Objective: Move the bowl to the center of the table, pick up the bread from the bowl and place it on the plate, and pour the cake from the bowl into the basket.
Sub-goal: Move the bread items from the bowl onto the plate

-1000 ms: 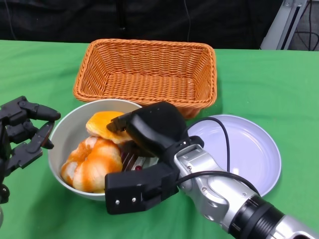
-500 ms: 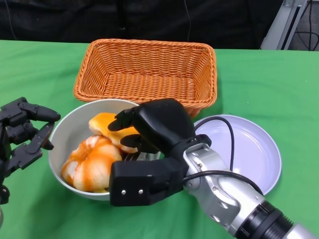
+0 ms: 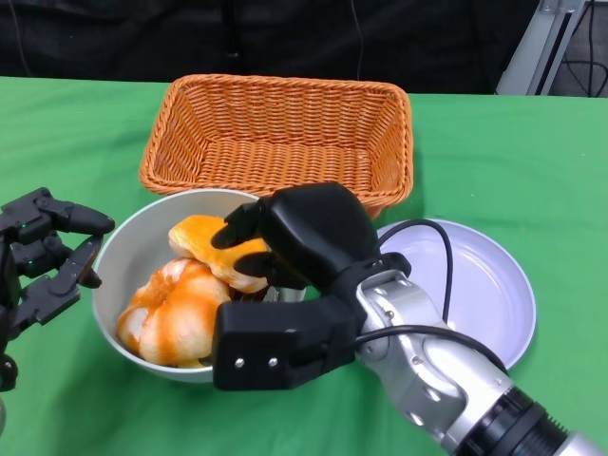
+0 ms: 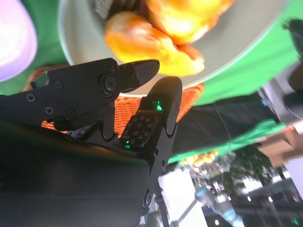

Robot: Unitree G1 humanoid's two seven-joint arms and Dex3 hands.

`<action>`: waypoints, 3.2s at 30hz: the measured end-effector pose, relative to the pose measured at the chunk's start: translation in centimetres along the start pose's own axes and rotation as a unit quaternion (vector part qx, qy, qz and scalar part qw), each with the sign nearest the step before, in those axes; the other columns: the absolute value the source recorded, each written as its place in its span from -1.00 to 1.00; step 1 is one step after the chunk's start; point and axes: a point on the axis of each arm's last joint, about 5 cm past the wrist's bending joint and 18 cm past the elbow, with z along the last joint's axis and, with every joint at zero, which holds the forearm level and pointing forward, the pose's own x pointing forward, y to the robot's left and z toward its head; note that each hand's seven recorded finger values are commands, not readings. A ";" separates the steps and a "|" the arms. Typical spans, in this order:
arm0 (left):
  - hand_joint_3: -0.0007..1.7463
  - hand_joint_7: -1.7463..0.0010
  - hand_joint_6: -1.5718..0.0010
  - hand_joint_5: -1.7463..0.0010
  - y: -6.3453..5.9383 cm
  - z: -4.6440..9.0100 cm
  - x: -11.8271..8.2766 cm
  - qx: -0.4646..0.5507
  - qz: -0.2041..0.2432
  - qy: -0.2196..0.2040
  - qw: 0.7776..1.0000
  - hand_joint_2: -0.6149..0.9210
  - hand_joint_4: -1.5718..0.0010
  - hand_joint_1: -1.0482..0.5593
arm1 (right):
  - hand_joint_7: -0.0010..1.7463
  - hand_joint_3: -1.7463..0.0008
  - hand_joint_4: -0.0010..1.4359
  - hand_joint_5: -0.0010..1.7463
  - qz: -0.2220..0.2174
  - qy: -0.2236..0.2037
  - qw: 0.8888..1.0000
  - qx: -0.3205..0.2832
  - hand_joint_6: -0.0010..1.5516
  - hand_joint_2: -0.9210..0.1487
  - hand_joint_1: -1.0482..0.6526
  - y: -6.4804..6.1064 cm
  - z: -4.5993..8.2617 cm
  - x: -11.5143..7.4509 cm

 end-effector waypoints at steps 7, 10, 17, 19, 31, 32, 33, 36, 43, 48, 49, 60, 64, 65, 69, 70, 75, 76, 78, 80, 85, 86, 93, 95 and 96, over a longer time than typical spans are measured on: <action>-0.50 -0.27 -0.06 -0.71 0.1 0.0 0.0 0.002 0.000 -0.001 1.000 0.91 -0.04 0.02 | -1.00 0.98 -0.27 -0.84 0.023 0.020 0.997 -0.068 -0.37 -1.00 -0.49 -0.1 0.6 -0.2; -0.51 -0.27 -0.06 -0.71 0.1 0.1 0.0 0.002 0.000 -0.003 1.000 0.92 -0.05 0.03 | -1.00 0.99 -0.35 -0.91 0.029 0.019 0.996 -0.083 -0.45 -1.00 -0.54 0.0 1.0 -0.2; -0.53 -0.26 -0.07 -0.70 0.1 0.0 0.0 0.001 -0.001 -0.005 1.000 0.93 -0.06 0.01 | -1.00 0.99 -0.60 -1.00 0.037 0.017 0.995 -0.097 -0.63 -1.00 -0.67 0.4 1.5 -0.3; -0.54 -0.25 -0.07 -0.70 0.1 0.0 0.0 0.001 -0.001 -0.005 1.000 0.93 -0.05 0.01 | -1.00 0.97 -0.63 -1.00 0.038 0.013 0.995 -0.096 -0.66 -1.00 -0.69 0.5 1.7 -0.3; -0.55 -0.22 -0.08 -0.70 0.1 0.4 0.1 -0.008 0.002 -0.014 1.000 0.93 -0.04 0.02 | -0.99 0.93 -0.73 -0.98 0.093 0.030 0.991 -0.087 -0.76 -1.00 -0.79 2.2 2.2 0.6; -0.55 -0.22 -0.08 -0.71 0.1 0.5 0.1 -0.008 0.001 -0.015 1.000 0.92 -0.04 0.02 | -0.99 0.93 -0.73 -0.98 0.094 0.030 0.991 -0.088 -0.76 -1.00 -0.78 2.3 2.1 0.7; -0.55 -0.22 -0.08 -0.71 0.1 0.5 0.1 -0.008 0.001 -0.016 1.000 0.92 -0.04 0.02 | -0.99 0.93 -0.73 -0.98 0.093 0.030 0.991 -0.089 -0.75 -1.00 -0.78 2.4 2.1 0.8; -0.55 -0.21 -0.07 -0.71 0.0 0.6 0.1 -0.007 0.001 -0.017 1.000 0.93 -0.04 0.01 | -0.98 0.95 -0.69 -0.96 0.098 0.031 0.989 -0.107 -0.73 -0.99 -0.77 2.9 1.9 1.2; -0.55 -0.20 -0.10 -0.73 0.0 0.5 0.0 -0.008 0.001 -0.015 1.000 0.94 -0.05 0.01 | -0.97 0.99 -0.54 -0.91 0.085 0.020 0.987 -0.134 -0.62 -0.99 -0.65 4.1 0.8 1.4; -0.54 -0.20 -0.09 -0.73 -0.1 0.5 0.0 -0.008 0.001 -0.016 1.000 0.94 -0.05 0.02 | -0.98 0.98 -0.50 -0.91 0.087 0.015 0.986 -0.143 -0.60 -1.00 -0.63 4.2 0.5 1.6; -0.54 -0.20 -0.09 -0.73 -0.1 0.5 0.0 -0.008 0.001 -0.016 1.000 0.94 -0.05 0.02 | -0.98 0.98 -0.50 -0.91 0.087 0.014 0.986 -0.144 -0.60 -1.00 -0.63 4.2 0.5 1.6; -0.50 -0.26 -0.07 -0.76 -0.1 0.5 0.0 -0.004 0.000 -0.015 1.000 0.91 -0.04 0.01 | -0.94 1.00 -0.02 -0.83 0.078 -0.006 0.986 -0.150 -0.24 -0.95 -0.32 4.4 0.3 1.7; -0.50 -0.25 -0.06 -0.73 -0.1 0.5 0.0 -0.003 -0.001 -0.015 1.000 0.90 -0.04 0.00 | -0.96 1.00 0.02 -0.83 0.078 -0.012 0.986 -0.149 -0.22 -0.95 -0.28 4.4 0.4 1.7; -0.50 -0.24 -0.06 -0.71 -0.1 0.5 0.0 -0.002 -0.001 -0.014 1.000 0.90 -0.05 0.00 | -0.97 1.00 0.03 -0.83 0.079 -0.016 0.986 -0.148 -0.22 -0.96 -0.27 4.5 0.4 1.7; -0.51 -0.24 -0.06 -0.68 -0.1 0.4 0.0 0.003 0.002 -0.012 1.000 0.89 -0.06 -0.02 | -0.99 0.99 0.05 -0.83 0.076 -0.025 0.985 -0.152 -0.24 -0.98 -0.28 4.5 0.5 1.7; -0.50 -0.24 -0.06 -0.68 -0.2 0.4 0.0 0.006 0.004 -0.012 1.000 0.89 -0.06 -0.03 | -0.99 0.99 0.06 -0.83 0.073 -0.027 0.985 -0.154 -0.25 -0.98 -0.28 4.6 0.6 1.7; -0.50 -0.27 -0.04 -0.69 -0.3 0.4 0.0 0.007 0.002 -0.012 1.000 0.90 -0.06 0.00 | -0.99 1.00 0.06 -0.85 0.072 -0.035 0.984 -0.156 -0.25 -0.94 -0.26 4.6 0.7 1.6; -0.49 -0.28 -0.03 -0.69 -0.3 0.4 0.0 0.006 0.002 -0.012 1.000 0.91 -0.05 0.01 | -0.99 1.00 0.06 -0.85 0.074 -0.036 0.984 -0.156 -0.25 -0.93 -0.25 4.6 0.7 1.6; -0.49 -0.30 -0.02 -0.70 -0.3 0.4 0.0 0.004 0.003 -0.012 1.000 0.91 -0.05 0.01 | -0.99 1.00 0.04 -0.86 0.078 -0.036 0.984 -0.157 -0.23 -0.93 -0.26 4.6 0.7 1.7; -0.50 -0.30 -0.02 -0.70 -0.3 0.4 0.0 0.003 0.004 -0.013 1.000 0.91 -0.04 0.01 | -0.98 1.00 0.03 -0.87 0.081 -0.036 0.983 -0.158 -0.22 -0.92 -0.26 4.6 0.7 1.7; -0.51 -0.24 -0.03 -0.69 -0.3 0.4 0.0 0.003 0.004 -0.013 1.000 0.92 -0.04 0.00 | -0.98 1.00 0.08 -0.87 0.085 -0.038 0.982 -0.164 -0.18 -0.90 -0.24 4.6 0.7 1.7; -0.51 -0.24 -0.03 -0.69 -0.3 0.4 0.0 0.004 0.004 -0.013 1.000 0.93 -0.04 0.01 | -0.98 1.00 0.09 -0.86 0.086 -0.038 0.982 -0.166 -0.17 -0.90 -0.24 4.6 0.6 1.7; -0.52 -0.23 -0.06 -0.72 -0.3 0.4 0.0 0.006 0.004 -0.018 1.000 0.94 -0.04 0.04 | -0.92 1.00 0.37 -0.78 0.087 -0.037 0.983 -0.158 0.12 -0.89 -0.16 4.6 0.5 1.8; -0.52 -0.23 -0.07 -0.71 -0.3 0.4 0.0 0.006 0.004 -0.021 1.000 0.94 -0.05 0.04 | -0.97 1.00 0.29 -0.32 0.083 -0.029 0.987 -0.135 0.31 -0.85 -0.12 4.5 0.3 1.8; -0.52 -0.23 -0.08 -0.71 -0.3 0.4 0.0 0.007 0.004 -0.021 1.000 0.94 -0.05 0.04 | -0.98 1.00 0.24 -0.15 0.080 -0.027 0.988 -0.127 0.35 -0.84 -0.12 4.5 0.2 1.8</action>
